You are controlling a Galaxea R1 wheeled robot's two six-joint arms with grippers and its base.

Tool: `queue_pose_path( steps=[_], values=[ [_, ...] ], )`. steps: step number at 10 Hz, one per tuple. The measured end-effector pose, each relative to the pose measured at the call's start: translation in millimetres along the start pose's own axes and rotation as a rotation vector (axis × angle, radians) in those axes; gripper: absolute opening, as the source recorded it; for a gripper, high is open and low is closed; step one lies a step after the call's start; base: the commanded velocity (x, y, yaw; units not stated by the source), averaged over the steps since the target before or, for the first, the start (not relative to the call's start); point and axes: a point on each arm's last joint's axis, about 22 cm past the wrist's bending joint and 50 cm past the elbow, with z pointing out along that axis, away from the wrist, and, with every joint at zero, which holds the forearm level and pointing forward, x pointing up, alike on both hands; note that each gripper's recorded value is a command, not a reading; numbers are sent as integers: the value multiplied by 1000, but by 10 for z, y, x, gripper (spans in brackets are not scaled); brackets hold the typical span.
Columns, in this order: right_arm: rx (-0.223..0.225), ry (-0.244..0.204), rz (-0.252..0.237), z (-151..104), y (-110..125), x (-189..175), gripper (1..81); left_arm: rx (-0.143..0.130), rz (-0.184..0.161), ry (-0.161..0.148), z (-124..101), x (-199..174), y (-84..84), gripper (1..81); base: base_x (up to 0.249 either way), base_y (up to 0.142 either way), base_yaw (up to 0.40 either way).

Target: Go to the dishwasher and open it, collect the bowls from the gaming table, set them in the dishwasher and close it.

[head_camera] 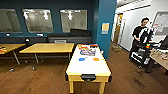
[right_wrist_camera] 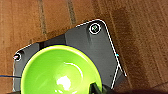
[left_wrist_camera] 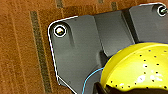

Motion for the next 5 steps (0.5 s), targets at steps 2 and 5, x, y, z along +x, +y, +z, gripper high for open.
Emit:
queue_pose_path(
  steps=[2,5],
  values=[
    [-9,-30,7,-24,56,-236,10,-1,3,20,-11,120,3,10,0,0,-388],
    [-9,-15,7,-32,80,-164,10,-4,5,31,-15,187,28,10,0,0,-391]
  ],
)
